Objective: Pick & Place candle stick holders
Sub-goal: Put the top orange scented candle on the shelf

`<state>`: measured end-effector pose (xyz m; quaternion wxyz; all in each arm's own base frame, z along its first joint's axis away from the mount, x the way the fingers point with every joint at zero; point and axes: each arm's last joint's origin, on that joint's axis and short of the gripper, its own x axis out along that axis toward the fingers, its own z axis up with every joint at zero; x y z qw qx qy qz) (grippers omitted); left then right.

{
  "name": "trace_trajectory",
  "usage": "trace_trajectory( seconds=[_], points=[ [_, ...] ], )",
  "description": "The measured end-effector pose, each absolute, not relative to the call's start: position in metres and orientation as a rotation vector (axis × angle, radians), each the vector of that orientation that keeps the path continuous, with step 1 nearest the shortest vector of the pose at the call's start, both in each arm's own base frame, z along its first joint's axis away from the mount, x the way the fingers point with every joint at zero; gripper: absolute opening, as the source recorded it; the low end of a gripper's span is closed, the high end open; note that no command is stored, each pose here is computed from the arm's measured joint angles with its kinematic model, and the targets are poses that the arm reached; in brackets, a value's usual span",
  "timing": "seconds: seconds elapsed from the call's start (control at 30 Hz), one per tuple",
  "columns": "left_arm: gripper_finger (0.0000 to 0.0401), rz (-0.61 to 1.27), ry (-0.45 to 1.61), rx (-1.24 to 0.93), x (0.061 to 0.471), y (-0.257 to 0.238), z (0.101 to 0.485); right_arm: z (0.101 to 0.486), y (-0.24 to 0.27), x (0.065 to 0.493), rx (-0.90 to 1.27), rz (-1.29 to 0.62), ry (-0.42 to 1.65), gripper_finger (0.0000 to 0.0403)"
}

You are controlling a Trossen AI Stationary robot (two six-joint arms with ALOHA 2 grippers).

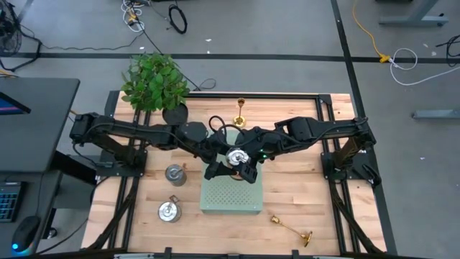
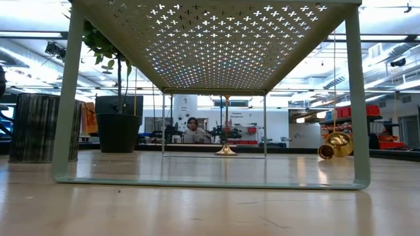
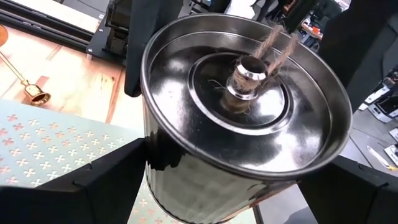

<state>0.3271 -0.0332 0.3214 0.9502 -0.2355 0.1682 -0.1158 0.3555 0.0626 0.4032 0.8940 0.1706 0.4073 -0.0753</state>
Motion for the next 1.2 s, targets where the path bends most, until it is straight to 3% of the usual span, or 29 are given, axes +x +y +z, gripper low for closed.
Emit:
trace_trajectory(
  seconds=[0.23,0.67,0.87,1.03,1.2],
  points=[
    [0.0362,-0.233,0.342,-0.492,0.3279,-0.0338,0.3209,0.4027,0.0624,0.3555,0.359,-0.155,0.85,0.0334],
    [0.0358,-0.239,0.338,-0.498,0.328,-0.0339,0.3215,0.4023,0.0623,0.3558,0.363,-0.159,0.851,0.0334],
    [0.0387,-0.235,0.316,-0.502,0.3286,-0.0337,0.3234,0.4026,0.0621,0.3556,0.366,-0.164,0.848,0.0334],
    [0.0371,-0.229,0.31,-0.5,0.3288,-0.0335,0.3237,0.4022,0.062,0.3556,0.365,-0.167,0.851,0.0334],
    [0.0383,-0.227,0.298,-0.537,0.329,-0.0354,0.3254,0.4026,0.0623,0.3556,0.382,-0.163,0.848,0.0334]
  ],
)
